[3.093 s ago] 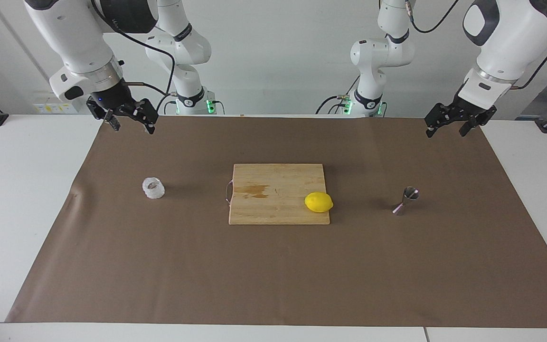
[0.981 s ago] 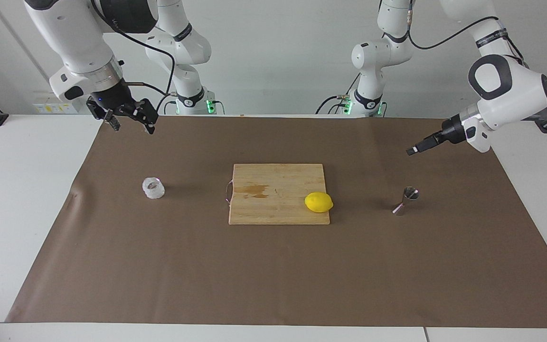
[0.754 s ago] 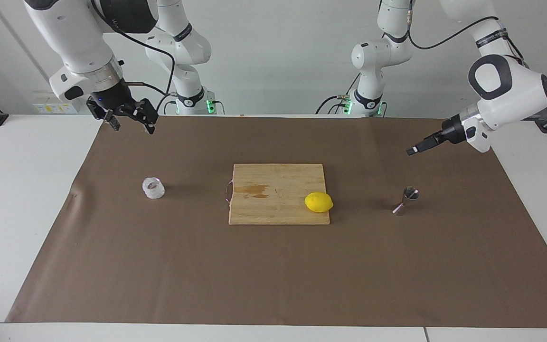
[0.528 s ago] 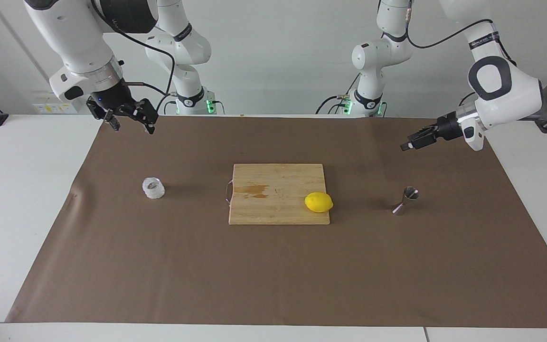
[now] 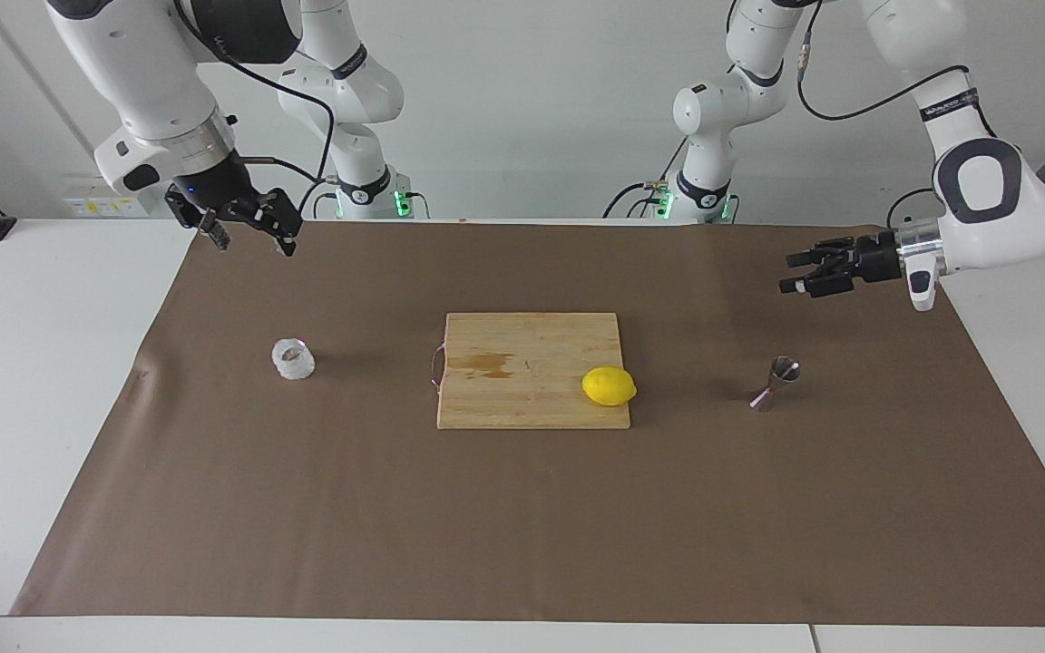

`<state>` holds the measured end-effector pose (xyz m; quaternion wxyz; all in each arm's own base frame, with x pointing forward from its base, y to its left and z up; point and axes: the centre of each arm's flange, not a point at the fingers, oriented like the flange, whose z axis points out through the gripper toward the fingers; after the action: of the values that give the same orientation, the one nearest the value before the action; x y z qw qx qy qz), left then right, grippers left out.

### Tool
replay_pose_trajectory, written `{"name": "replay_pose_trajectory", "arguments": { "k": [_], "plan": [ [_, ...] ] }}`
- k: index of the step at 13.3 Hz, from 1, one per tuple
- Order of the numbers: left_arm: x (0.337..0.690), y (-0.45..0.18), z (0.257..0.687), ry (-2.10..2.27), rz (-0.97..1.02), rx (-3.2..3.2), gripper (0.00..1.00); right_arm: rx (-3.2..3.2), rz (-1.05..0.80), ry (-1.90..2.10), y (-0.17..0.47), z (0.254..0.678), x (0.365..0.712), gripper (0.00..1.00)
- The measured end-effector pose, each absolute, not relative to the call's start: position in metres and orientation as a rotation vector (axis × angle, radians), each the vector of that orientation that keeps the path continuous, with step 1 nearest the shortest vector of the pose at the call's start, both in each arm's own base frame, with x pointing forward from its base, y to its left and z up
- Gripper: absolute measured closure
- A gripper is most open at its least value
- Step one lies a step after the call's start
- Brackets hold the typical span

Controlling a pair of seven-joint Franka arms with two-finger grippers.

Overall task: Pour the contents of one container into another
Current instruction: 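Reach the open left gripper toward the small steel cup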

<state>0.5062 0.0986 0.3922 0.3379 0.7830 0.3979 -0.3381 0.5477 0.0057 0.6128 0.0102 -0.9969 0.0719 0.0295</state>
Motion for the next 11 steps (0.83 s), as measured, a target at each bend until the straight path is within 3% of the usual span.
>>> {"name": "replay_pose_trajectory", "arguments": {
  "k": [11],
  "plan": [
    [0.559,0.163,0.335,1.336,-0.888,1.652,0.0,-3.112,0.092,0.224,0.006,0.613,0.548,0.0]
  ]
}}
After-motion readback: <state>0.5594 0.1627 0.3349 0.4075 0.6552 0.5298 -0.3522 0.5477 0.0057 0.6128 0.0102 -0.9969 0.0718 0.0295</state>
